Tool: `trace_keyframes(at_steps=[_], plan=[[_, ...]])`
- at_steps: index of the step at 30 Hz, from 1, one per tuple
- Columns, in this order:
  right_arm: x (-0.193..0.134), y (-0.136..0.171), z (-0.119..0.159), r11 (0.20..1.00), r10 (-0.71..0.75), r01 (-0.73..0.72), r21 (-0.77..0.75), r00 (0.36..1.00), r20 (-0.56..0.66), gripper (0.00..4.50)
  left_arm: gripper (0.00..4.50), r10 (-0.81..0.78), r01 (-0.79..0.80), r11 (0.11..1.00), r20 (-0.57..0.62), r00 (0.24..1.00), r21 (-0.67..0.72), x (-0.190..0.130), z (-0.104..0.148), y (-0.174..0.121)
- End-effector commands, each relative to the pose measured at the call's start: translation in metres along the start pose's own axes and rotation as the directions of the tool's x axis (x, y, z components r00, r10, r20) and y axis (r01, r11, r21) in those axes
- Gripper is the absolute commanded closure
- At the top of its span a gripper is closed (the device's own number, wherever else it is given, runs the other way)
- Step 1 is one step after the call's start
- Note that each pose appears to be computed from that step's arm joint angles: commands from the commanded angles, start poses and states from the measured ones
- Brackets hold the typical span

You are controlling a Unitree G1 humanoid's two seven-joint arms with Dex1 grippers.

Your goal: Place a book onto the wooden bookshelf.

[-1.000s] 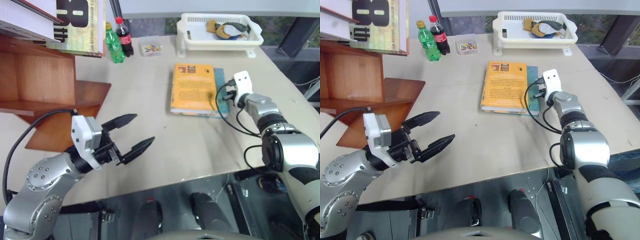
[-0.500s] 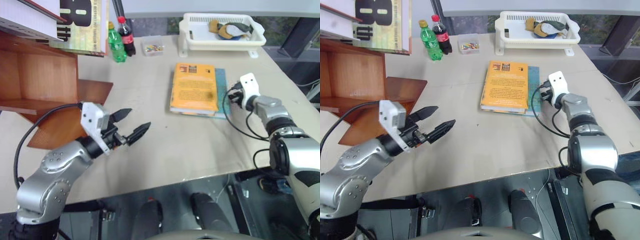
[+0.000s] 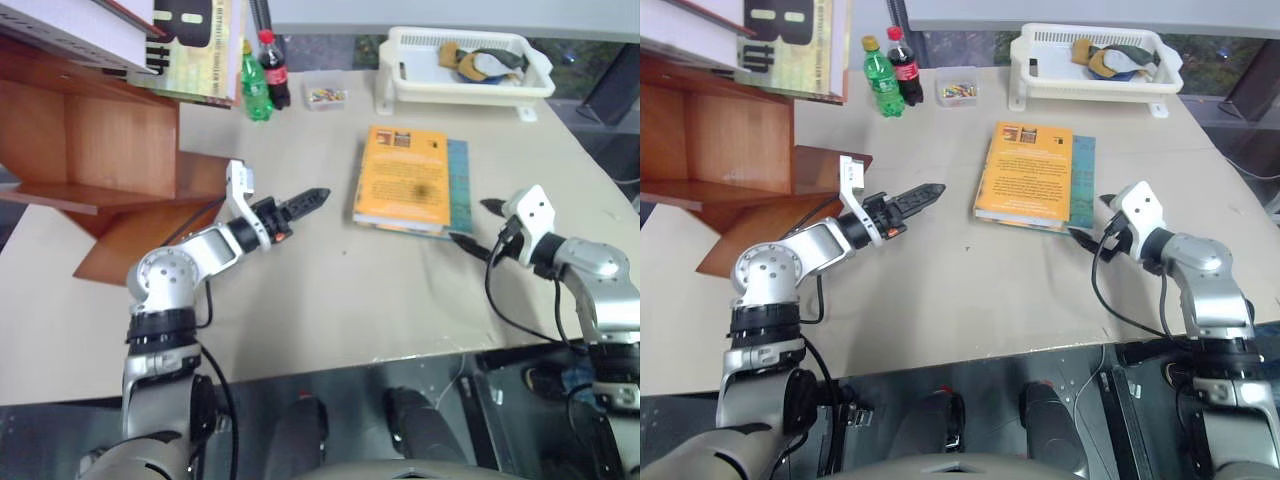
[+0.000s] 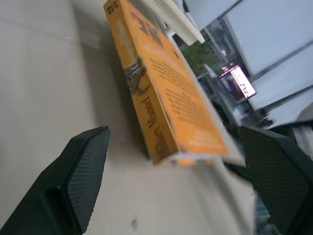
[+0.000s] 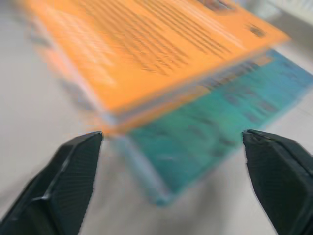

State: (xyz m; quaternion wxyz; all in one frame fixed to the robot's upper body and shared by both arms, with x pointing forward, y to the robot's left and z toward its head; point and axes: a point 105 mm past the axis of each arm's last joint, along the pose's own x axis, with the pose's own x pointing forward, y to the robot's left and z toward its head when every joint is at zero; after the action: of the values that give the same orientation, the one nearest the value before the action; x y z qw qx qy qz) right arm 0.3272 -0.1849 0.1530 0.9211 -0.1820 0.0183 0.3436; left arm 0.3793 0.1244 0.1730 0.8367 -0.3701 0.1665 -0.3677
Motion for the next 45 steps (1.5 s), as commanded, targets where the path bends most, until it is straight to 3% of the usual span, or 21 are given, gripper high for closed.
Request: trace_keyframes(at_steps=[1,8,24,31,41,45], plan=[[-0.015,0.022,0.034,0.999,0.022,-0.019,-0.032,0.996,0.084,0.04,0.0,-0.02,0.022,0.989,0.01,1.0,-0.146,0.018,0.01,0.003],[-0.037,0.062,0.049,0.999,0.028,-0.024,-0.044,0.996,0.083,0.04,0.0,0.007,-0.028,0.959,-0.076,0.997,-0.283,0.055,-0.003,0.015],[-0.065,0.1,0.07,0.999,-0.008,0.012,-0.033,0.992,0.128,0.04,0.0,-0.064,0.022,0.975,-0.182,0.981,-0.222,0.084,-0.025,-0.001],[-0.066,0.1,0.069,0.999,-0.033,0.037,-0.026,0.991,0.131,0.0,3.23,-0.073,0.027,0.968,-0.179,0.981,-0.248,0.085,-0.025,-0.002],[-0.064,0.097,0.071,0.998,-0.049,0.053,-0.031,0.991,0.123,0.0,3.23,-0.066,0.005,0.929,-0.153,0.986,-0.37,0.09,-0.022,-0.013],[-0.063,0.092,0.073,0.998,-0.045,0.05,-0.039,0.991,0.124,0.0,3.23,-0.057,-0.006,0.931,-0.162,0.985,-0.365,0.102,-0.033,-0.029]])
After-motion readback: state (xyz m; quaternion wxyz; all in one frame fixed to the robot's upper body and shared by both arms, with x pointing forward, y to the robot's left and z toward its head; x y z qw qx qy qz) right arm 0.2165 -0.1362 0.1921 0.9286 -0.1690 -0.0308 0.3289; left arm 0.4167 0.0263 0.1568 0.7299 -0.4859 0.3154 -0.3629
